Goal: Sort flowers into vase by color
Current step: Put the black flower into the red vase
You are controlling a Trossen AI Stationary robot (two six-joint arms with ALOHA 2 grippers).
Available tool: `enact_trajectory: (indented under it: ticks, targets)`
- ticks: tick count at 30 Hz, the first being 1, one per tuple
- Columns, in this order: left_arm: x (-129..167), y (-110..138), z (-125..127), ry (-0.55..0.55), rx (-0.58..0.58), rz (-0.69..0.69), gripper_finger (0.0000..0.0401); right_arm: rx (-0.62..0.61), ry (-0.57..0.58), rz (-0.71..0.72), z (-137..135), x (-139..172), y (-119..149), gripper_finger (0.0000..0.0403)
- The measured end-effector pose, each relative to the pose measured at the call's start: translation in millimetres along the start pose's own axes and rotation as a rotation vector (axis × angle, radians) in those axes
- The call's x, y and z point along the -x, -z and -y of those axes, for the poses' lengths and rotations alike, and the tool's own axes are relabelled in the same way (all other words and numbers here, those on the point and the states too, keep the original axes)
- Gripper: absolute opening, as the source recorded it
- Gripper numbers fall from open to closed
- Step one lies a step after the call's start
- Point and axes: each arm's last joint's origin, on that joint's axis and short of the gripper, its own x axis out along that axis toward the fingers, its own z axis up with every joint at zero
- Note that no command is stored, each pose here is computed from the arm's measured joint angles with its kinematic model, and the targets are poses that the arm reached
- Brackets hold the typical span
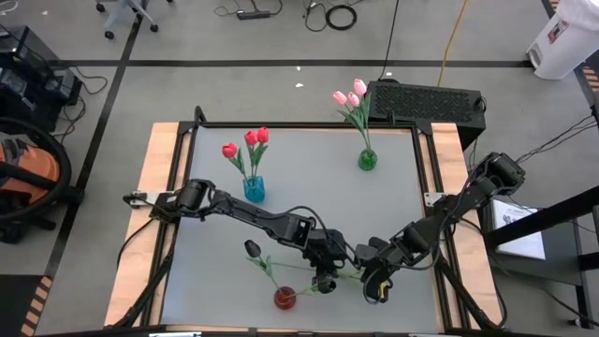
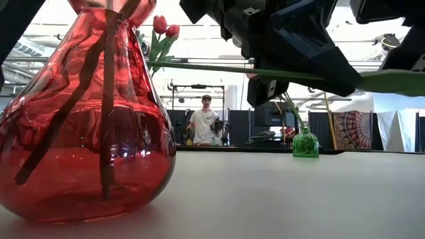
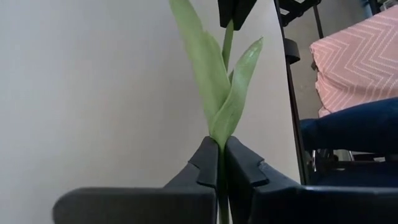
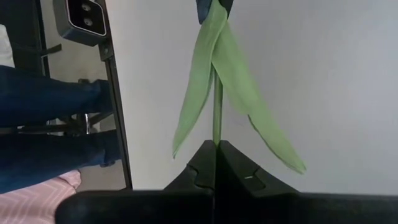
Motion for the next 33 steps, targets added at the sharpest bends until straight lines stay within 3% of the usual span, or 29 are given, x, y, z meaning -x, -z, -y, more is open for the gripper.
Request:
enact_trajectory:
  ticks: [9, 23, 33]
  targets:
    - [0, 0, 0, -0.001, -0.004, -0.003, 0.0010, 0.003, -0.010, 0.006, -1, 0, -1, 0.0010]
    - [1, 2, -2, -0.028, 0.013, -0.023, 0.0010, -0.006, -0.021, 0.044, -2, 7, -3, 0.0137]
    - [19, -5, 4, -0.090, 0.006, 0.024, 0.0009, -0.011, -0.108, 0.102, -7, 36, -5, 0.0162]
